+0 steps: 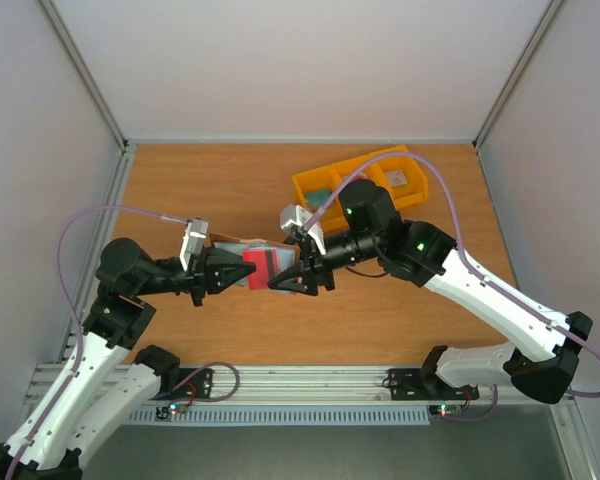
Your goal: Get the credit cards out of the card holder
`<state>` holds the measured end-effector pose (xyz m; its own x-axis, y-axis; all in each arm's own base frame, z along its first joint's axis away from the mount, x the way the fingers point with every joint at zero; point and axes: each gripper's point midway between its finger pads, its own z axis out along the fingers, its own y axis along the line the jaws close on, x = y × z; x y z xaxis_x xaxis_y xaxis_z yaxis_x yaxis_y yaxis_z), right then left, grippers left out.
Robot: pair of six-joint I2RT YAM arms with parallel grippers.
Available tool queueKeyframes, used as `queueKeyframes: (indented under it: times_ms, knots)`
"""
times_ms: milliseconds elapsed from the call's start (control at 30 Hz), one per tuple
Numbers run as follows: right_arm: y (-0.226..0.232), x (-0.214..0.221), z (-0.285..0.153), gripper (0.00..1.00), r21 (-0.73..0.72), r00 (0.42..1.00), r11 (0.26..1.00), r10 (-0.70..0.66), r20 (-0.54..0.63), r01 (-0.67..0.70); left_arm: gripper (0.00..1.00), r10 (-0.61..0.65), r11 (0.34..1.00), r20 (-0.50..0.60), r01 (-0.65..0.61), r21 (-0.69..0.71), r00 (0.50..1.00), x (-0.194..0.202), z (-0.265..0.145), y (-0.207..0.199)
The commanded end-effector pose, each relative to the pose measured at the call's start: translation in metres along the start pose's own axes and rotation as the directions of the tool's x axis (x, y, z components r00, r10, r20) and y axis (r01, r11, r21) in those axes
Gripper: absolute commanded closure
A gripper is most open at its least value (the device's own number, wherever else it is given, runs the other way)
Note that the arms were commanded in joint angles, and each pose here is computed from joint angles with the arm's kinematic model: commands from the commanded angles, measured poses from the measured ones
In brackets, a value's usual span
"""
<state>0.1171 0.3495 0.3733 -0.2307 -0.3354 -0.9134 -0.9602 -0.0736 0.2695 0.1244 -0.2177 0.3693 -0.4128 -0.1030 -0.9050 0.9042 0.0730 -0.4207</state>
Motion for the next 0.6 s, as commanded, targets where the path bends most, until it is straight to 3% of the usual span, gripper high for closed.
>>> queueKeyframes:
  times_ms: [0, 100, 367, 467, 567]
  knots:
    - [0.002, 0.003, -0.006, 0.40, 0.033, 1.000, 0.999, -0.007, 0.025, 0.006, 1.00, 0.034, 0.999, 0.016, -0.034, -0.002, 0.999, -0.004, -0.001, -0.003]
    - [-0.006, 0.011, -0.009, 0.49, 0.096, 1.000, 0.995, 0.014, 0.024, -0.016, 1.00, 0.041, 0.999, 0.014, -0.041, 0.005, 0.999, -0.002, -0.002, -0.004]
    - [-0.014, 0.014, -0.019, 0.89, 0.175, 0.999, 0.984, 0.025, 0.037, -0.031, 1.00, 0.050, 0.998, 0.007, -0.050, 0.027, 0.999, 0.000, -0.001, -0.006]
    - [-0.012, 0.012, -0.017, 0.98, 0.160, 0.999, 0.987, 0.024, 0.038, -0.030, 1.00, 0.049, 0.998, 0.004, -0.049, 0.036, 0.999, 0.000, -0.001, -0.008]
    - [-0.012, 0.011, -0.016, 0.99, 0.154, 0.999, 0.988, 0.022, 0.036, -0.027, 1.00, 0.046, 0.998, 0.002, -0.046, 0.036, 0.999, 0.001, -0.001, -0.008]
